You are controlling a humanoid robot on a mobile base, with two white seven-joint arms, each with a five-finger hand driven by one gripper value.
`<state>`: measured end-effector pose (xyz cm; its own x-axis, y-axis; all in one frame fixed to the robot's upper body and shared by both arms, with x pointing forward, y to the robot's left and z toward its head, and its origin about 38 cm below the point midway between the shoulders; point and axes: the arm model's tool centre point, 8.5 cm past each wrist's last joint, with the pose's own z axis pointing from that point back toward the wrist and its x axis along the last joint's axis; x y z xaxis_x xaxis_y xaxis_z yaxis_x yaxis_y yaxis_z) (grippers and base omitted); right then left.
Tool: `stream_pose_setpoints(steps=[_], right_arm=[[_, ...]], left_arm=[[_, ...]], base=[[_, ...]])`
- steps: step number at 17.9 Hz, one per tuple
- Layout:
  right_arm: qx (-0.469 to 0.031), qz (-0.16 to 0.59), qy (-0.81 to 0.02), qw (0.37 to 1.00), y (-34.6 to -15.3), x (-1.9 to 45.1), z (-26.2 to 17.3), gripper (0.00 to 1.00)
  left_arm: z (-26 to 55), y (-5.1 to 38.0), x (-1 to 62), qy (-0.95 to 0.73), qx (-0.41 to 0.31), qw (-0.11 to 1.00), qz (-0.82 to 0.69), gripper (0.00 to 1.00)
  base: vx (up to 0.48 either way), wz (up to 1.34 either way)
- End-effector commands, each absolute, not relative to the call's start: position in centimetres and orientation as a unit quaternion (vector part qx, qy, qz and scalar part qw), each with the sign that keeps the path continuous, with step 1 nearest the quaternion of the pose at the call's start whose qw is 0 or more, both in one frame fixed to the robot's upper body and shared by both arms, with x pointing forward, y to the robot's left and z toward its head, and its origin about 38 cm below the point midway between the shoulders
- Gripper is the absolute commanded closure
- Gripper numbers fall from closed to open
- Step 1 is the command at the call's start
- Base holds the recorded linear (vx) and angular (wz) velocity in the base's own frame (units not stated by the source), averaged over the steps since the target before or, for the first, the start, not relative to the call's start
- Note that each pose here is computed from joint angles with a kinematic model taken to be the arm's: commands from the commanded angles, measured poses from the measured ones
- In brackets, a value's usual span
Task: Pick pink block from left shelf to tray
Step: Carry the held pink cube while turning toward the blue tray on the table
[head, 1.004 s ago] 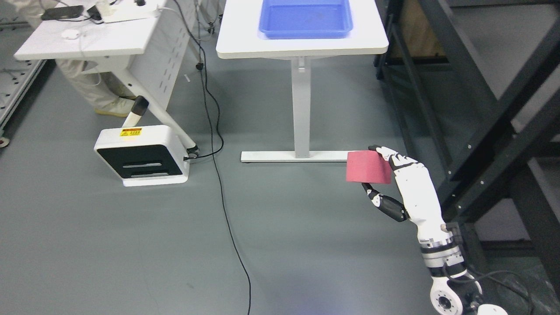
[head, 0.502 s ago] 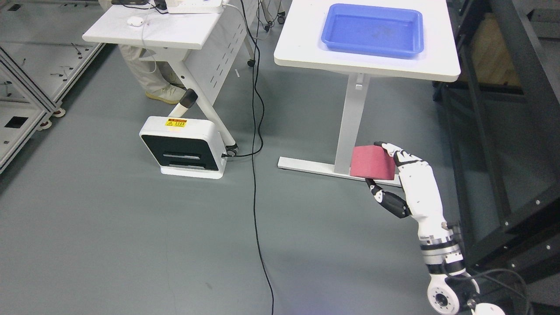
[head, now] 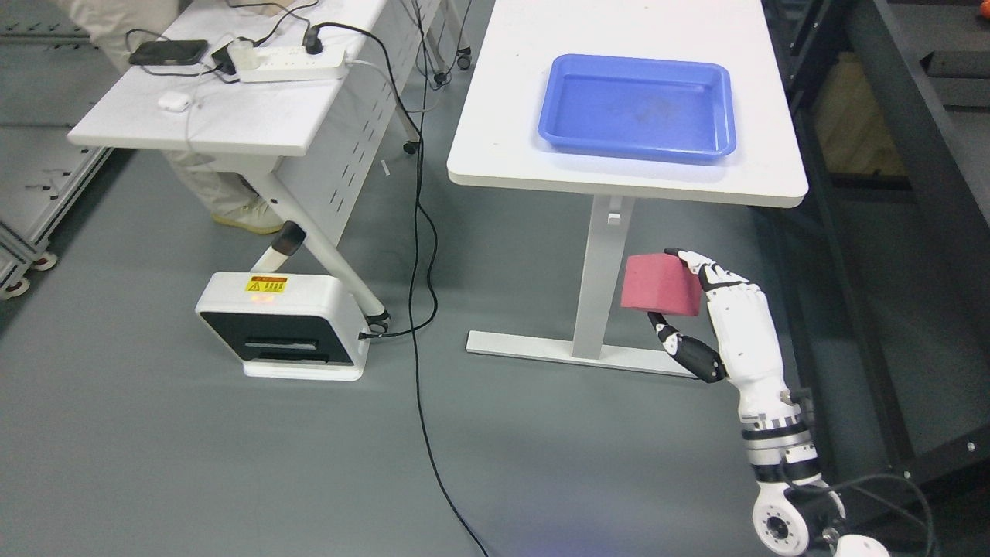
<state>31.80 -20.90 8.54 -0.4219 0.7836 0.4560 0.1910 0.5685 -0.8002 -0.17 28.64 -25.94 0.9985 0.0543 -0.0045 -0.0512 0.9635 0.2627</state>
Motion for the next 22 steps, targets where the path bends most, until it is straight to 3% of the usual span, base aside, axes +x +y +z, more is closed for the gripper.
stream_pose_setpoints(steps=[1, 16, 22], right_arm=[[-0.31, 0.347, -0.769, 0.438, -20.6, 31.8, 8.4, 0.96], [-0.249, 0.402, -0.775, 0.419, -17.7, 31.6, 8.0, 0.95], [-0.257, 0.413, -0.786, 0.382, -18.0, 33.2, 9.9, 0.95]], left_arm=[[-25.8, 29.7, 2.3, -0.018, 0.14, 0.99, 0.028, 0.0], [-25.8, 29.7, 2.3, -0.018, 0.14, 0.99, 0.028, 0.0], [-25.8, 29.7, 2.3, -0.018, 0.14, 0.99, 0.028, 0.0]], base=[[0.362, -0.34], [0.296, -0.12], [0.237, 0.04]])
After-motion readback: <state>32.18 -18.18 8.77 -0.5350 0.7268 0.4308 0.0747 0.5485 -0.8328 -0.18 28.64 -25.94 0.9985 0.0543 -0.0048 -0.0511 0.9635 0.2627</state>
